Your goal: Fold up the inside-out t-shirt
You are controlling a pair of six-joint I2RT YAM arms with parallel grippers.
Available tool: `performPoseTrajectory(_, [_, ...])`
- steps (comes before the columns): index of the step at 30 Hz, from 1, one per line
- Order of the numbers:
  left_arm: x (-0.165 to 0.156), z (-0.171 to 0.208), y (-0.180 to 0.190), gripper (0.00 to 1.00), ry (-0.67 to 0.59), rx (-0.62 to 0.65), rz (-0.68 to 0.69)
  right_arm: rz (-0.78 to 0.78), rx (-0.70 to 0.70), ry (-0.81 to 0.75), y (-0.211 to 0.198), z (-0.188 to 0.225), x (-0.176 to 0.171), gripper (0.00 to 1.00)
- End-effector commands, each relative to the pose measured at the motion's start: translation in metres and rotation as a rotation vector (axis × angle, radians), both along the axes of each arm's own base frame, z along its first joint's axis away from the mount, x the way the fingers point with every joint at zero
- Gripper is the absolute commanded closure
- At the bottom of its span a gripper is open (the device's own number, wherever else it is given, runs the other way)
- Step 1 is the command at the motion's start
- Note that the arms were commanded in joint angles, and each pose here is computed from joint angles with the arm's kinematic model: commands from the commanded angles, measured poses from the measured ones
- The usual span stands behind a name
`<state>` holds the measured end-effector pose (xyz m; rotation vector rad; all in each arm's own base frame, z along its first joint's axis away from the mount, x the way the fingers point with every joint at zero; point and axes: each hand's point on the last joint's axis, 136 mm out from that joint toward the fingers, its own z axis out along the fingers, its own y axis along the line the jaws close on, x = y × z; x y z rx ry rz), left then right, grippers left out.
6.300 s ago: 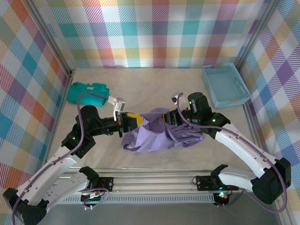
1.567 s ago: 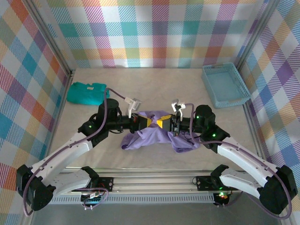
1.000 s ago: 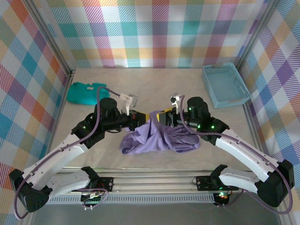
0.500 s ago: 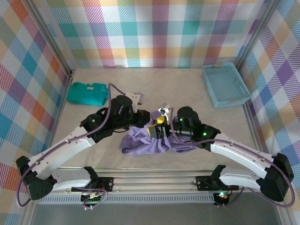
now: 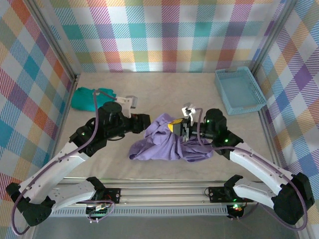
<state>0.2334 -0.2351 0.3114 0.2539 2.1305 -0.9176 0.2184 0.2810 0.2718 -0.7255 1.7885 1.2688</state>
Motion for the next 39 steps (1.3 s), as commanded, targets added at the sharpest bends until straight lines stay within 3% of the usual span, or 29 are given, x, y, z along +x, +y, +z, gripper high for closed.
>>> performPoseTrajectory(1, [-0.012, -0.011, 0.000, 0.50, -0.081, 0.065, -0.103, 0.182, 0.074, 0.011, 0.001, 0.020, -0.027, 1.00])
performPoseTrajectory(6, [-0.020, -0.030, -0.015, 0.40, -0.104, 0.122, -0.201, 0.201, 0.102, 0.045, -0.005, 0.024, -0.022, 1.00])
performPoseTrajectory(11, [0.007, -0.052, -0.005, 0.39, -0.137, 0.297, -0.104, 0.238, 0.092, 0.045, -0.006, 0.024, -0.026, 1.00])
performPoseTrajectory(19, [0.015, -0.066, -0.025, 0.34, -0.140, 0.350, -0.182, 0.232, 0.075, 0.050, -0.008, 0.019, -0.024, 1.00])
performPoseTrajectory(28, [0.032, -0.072, -0.034, 0.27, -0.227, 0.407, -0.193, 0.237, 0.076, 0.079, -0.006, 0.013, -0.022, 1.00])
performPoseTrajectory(35, [0.037, -0.070, -0.050, 0.28, -0.350, 0.404, -0.255, 0.236, 0.075, 0.080, -0.007, 0.016, -0.022, 1.00])
performPoseTrajectory(39, [0.037, -0.060, -0.065, 0.42, -0.411, 0.341, -0.292, 0.231, 0.069, 0.088, -0.009, 0.014, -0.022, 1.00])
